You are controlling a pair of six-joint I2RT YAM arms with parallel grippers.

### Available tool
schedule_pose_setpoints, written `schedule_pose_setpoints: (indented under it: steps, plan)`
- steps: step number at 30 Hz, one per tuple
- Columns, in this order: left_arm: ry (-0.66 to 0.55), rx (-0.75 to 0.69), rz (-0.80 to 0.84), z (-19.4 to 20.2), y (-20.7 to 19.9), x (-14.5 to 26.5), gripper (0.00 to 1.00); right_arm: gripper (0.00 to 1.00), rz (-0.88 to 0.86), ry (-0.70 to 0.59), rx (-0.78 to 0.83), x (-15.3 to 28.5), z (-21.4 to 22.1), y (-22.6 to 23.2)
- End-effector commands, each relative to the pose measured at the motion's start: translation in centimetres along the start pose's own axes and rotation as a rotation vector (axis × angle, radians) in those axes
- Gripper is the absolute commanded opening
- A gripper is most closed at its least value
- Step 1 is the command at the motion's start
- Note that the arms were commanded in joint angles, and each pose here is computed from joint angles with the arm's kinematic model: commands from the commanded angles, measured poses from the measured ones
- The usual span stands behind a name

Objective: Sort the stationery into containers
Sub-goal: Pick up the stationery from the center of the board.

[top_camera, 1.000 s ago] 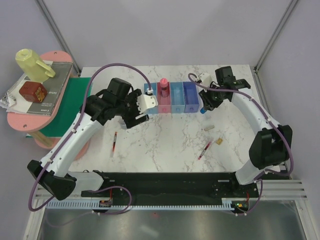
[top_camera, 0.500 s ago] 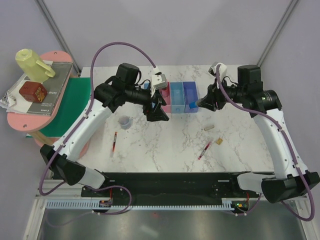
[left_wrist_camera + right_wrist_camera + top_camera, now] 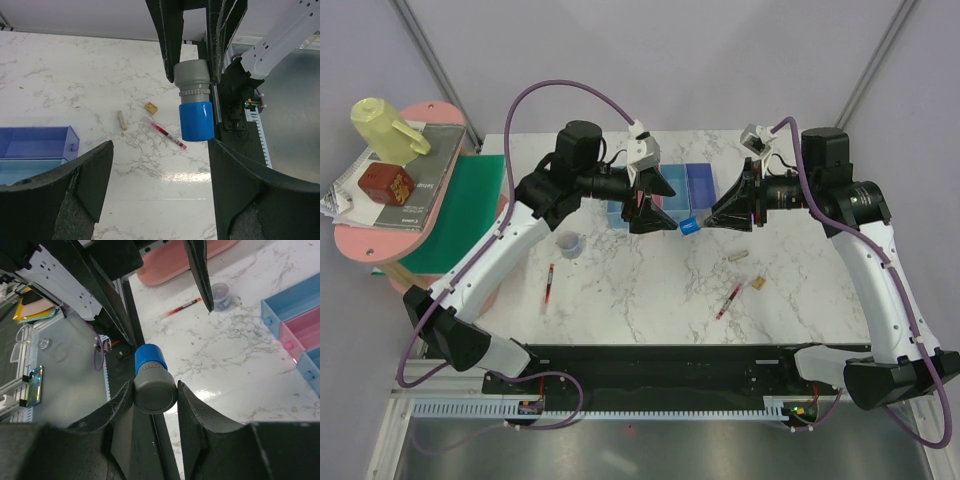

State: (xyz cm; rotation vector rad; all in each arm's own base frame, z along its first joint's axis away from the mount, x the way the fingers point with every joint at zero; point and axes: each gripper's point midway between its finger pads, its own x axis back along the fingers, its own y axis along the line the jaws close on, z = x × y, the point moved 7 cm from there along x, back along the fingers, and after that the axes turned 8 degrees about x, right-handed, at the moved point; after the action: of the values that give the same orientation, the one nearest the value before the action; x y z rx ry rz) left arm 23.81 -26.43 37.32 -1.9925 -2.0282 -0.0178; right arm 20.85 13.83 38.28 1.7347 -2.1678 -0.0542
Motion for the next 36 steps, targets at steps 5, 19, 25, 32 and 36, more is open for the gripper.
schedule_pose_setpoints:
  steps: [5, 19, 25, 32, 36]
  plan:
    - [-0.035, -0.033, 0.077, -0.8, -1.0, -1.0, 0.84, 0.12, -0.129, -0.092, 0.048, 0.2, -3.1, 1.1]
    - [-0.035, -0.058, 0.125, -1.4, -2.4, -1.7, 0.81, 0.06, -0.088, -0.102, 0.069, -0.5, -4.4, -1.1]
    - [-0.029, -0.064, 0.124, -1.3, -2.5, -2.3, 0.76, 0.04, -0.088, -0.126, 0.073, -0.5, -5.7, -1.4]
    - [-0.027, -0.076, 0.118, -1.5, -2.3, -2.7, 0.67, 0.04, -0.087, -0.128, 0.071, -0.6, -5.7, -1.6]
    - [-0.029, -0.086, 0.115, -1.7, -2.3, -2.8, 0.59, 0.04, -0.087, -0.129, 0.074, -0.6, -5.6, -1.6]
